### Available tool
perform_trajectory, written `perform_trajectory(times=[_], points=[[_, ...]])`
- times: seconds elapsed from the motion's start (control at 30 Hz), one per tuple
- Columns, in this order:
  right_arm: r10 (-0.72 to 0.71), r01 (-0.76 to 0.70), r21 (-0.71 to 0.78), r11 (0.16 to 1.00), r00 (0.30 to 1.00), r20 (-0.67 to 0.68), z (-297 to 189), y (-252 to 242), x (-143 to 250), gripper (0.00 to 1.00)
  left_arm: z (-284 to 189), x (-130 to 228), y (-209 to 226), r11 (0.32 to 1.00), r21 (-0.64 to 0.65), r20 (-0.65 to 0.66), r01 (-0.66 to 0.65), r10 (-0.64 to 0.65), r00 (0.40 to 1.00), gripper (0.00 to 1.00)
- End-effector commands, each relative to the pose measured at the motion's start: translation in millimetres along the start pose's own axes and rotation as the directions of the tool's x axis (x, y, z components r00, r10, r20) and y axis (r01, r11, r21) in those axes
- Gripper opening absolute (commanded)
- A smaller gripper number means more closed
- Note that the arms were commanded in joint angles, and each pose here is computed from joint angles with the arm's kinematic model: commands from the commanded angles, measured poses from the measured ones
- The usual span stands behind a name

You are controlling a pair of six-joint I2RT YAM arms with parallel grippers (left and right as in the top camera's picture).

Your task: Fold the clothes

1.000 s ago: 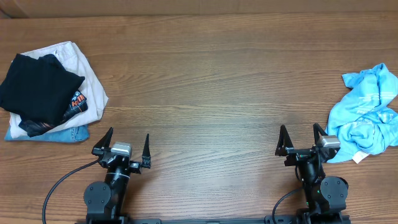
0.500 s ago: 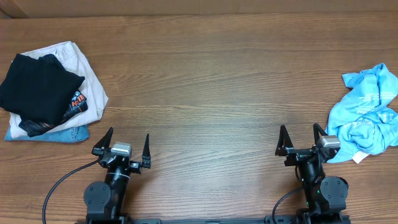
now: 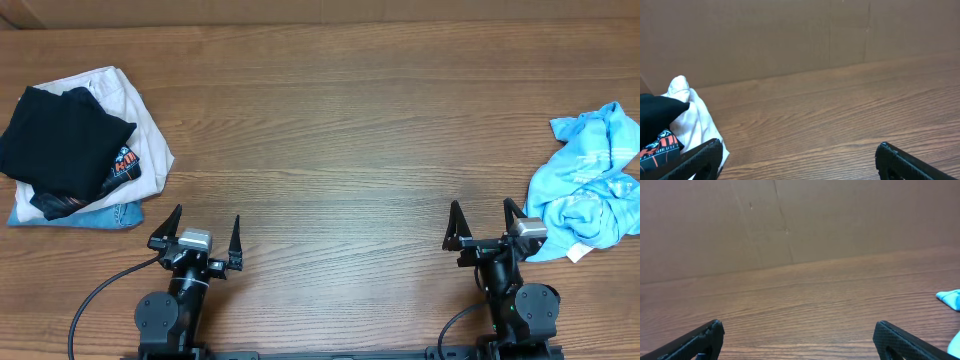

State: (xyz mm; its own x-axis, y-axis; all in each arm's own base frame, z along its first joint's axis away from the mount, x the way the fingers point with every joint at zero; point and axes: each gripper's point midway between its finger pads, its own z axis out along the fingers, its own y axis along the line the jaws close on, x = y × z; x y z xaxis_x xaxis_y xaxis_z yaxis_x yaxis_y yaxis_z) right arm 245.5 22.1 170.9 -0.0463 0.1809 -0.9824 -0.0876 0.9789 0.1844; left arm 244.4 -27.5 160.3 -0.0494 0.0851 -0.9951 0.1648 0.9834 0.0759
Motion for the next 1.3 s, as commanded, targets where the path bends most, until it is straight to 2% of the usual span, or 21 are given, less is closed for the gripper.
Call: perform_trajectory(times=[0.0,0.77,0.93,1.1,1.27], points=[[-0.003,0.003,-0.001,1.0,1.0,0.007,0,-1,1,1.0,0,0,-1,1.0,0.008,0.006,-0.026,0.026,1.0,1.0],[-0.003,0.003,-0.001,1.0,1.0,0.006,0,-1,1,1.0,0,-3,0,1.0,0.004,0.018,-0.031,0.031,0.999,1.0],[-0.002,0.002,0.028,1.0,1.0,0.01,0,-5,-1,1.0,-1,-6,3,0.998,-0.014,0.018,0.054,-0.054,0.998,1.0],[0.029,-0.03,0.09,0.995,0.999,0.018,-4,-13,-19,1.0,-11,-41,8,0.996,-0.037,0.051,0.075,-0.074,0.996,1.0],[0.045,-0.046,0.145,0.988,0.999,0.012,-6,-15,-56,1.0,-15,-86,13,0.997,-0.046,0.05,0.068,-0.066,0.997,1.0]])
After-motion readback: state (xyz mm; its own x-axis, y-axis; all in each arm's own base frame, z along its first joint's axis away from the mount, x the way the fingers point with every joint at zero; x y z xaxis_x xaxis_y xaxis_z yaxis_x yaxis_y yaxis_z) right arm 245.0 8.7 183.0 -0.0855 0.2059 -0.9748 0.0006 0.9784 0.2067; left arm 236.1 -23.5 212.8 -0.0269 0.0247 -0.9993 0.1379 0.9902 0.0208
